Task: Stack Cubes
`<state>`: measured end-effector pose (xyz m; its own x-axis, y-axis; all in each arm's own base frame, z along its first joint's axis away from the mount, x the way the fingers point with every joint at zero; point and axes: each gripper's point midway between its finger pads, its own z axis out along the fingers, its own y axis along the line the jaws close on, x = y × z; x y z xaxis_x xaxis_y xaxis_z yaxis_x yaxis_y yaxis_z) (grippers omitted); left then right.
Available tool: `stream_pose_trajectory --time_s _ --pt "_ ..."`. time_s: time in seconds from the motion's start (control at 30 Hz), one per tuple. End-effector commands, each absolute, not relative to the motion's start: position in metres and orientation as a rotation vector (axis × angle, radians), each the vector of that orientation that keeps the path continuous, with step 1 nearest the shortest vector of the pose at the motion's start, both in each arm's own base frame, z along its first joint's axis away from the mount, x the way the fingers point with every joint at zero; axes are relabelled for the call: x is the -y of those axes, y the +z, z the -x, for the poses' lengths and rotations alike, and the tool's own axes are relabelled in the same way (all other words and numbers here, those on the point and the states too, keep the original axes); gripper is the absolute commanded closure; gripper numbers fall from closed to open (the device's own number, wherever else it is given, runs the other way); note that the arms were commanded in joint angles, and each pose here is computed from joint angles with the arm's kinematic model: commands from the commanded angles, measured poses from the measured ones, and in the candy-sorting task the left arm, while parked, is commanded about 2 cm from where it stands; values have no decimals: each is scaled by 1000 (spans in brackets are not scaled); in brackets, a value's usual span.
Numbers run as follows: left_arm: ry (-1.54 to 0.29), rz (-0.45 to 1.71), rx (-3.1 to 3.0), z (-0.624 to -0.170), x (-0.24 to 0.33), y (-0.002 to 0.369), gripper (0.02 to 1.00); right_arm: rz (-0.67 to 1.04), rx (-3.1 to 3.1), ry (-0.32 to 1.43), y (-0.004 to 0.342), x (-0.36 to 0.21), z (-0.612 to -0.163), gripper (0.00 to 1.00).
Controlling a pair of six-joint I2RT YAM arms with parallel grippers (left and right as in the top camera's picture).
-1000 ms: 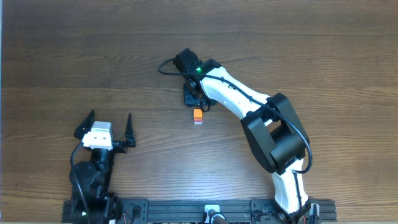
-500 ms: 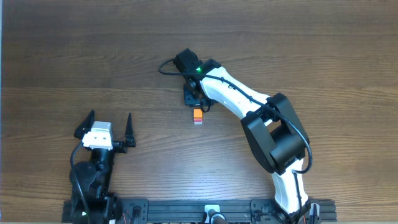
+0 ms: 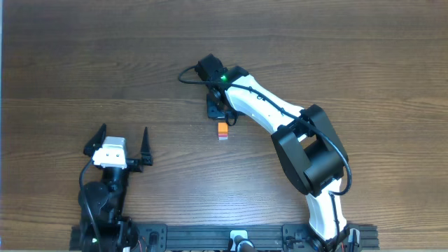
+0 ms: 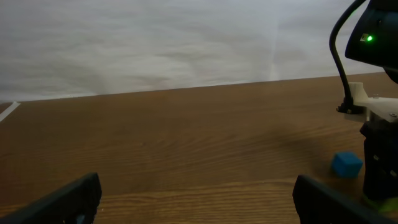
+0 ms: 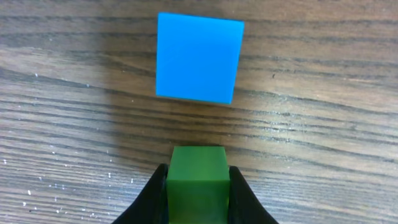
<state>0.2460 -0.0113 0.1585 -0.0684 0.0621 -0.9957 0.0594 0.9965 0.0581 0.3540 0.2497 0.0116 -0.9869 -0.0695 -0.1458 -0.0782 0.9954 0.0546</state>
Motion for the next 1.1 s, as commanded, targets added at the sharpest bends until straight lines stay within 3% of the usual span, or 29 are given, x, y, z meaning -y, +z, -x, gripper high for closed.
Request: stream_pose_trajectory --time_s 0.03,0.3,0.83,1.1 --pt "4 -108 -1640 -246 12 157 18 99 -2981 80 13 -250 -360 989" --pt "4 -108 -1640 -246 12 157 20 86 -2974 54 25 -248 -364 989" --pt "4 -108 -1640 -246 12 157 18 89 -2918 15 106 -250 -381 989" --pt "4 -108 -1640 -246 12 157 18 88 -2934 -3 143 -248 -347 989"
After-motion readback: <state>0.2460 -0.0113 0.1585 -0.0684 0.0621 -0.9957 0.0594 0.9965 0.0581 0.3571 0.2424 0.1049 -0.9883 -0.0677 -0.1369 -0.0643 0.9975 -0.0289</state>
